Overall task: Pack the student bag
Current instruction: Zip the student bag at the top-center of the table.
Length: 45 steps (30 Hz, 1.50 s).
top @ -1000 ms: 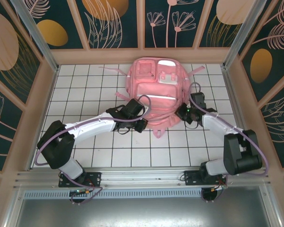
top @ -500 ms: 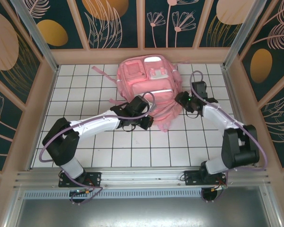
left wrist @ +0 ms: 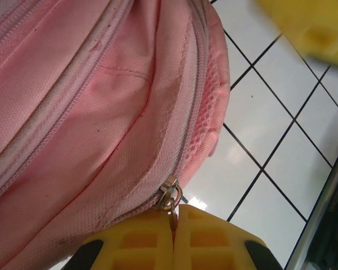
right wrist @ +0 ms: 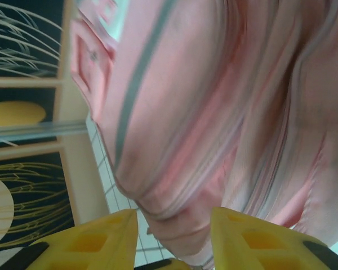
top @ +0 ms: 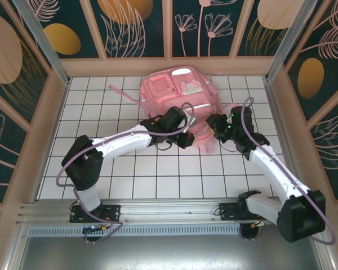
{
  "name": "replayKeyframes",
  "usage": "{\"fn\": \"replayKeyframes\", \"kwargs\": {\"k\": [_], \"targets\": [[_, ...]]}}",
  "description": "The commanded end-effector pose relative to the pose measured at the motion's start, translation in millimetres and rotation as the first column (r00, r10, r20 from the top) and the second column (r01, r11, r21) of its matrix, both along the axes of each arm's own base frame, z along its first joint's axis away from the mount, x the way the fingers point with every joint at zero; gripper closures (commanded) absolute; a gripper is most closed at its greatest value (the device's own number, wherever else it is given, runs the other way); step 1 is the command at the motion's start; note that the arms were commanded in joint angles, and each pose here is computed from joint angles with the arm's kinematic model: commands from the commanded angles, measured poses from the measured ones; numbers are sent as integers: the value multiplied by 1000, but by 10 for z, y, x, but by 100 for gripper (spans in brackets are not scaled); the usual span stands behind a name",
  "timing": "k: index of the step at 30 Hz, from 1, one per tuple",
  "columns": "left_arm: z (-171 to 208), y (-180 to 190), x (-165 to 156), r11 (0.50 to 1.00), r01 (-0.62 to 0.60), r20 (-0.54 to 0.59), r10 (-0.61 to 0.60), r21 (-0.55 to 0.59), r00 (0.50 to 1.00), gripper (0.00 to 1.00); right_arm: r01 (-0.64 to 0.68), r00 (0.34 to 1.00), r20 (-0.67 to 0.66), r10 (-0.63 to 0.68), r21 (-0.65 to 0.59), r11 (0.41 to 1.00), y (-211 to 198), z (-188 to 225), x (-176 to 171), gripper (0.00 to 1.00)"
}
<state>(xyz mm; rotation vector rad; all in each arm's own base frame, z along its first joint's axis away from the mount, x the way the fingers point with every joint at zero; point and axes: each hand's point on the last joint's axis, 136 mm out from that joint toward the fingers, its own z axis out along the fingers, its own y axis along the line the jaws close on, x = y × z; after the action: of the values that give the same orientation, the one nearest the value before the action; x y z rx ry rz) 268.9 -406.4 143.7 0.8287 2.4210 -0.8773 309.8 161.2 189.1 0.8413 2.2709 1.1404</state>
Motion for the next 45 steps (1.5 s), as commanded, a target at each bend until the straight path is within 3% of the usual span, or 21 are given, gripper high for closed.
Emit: {"fn": "replayKeyframes", "kwargs": {"k": [1,10,16,23,32,43,45], "targets": [[374,-214,-36,992,87,70,-81,-88,994,100,-4,996,-94,11,74,997,194,-97,-55,57],[366,-136,-40,995,78,90,-72,-67,993,100,8,970,-242,5,54,999,331,-511,-36,55],[301,-102,-3,997,67,104,-63,-31,993,100,22,969,-248,-21,2,1000,291,-431,-114,55],[247,-99,10,997,69,109,-66,-21,992,100,69,969,-239,-59,33,997,219,-218,-258,55],[262,-110,23,997,76,121,-73,-18,990,100,80,937,-345,-49,76,994,329,-504,-450,54],[321,-109,-39,994,103,121,-98,-33,988,100,102,948,-306,-88,32,994,437,-558,10,56],[327,-101,-43,994,102,121,-98,-31,988,100,96,942,-324,-83,26,995,476,-633,42,63]]}}
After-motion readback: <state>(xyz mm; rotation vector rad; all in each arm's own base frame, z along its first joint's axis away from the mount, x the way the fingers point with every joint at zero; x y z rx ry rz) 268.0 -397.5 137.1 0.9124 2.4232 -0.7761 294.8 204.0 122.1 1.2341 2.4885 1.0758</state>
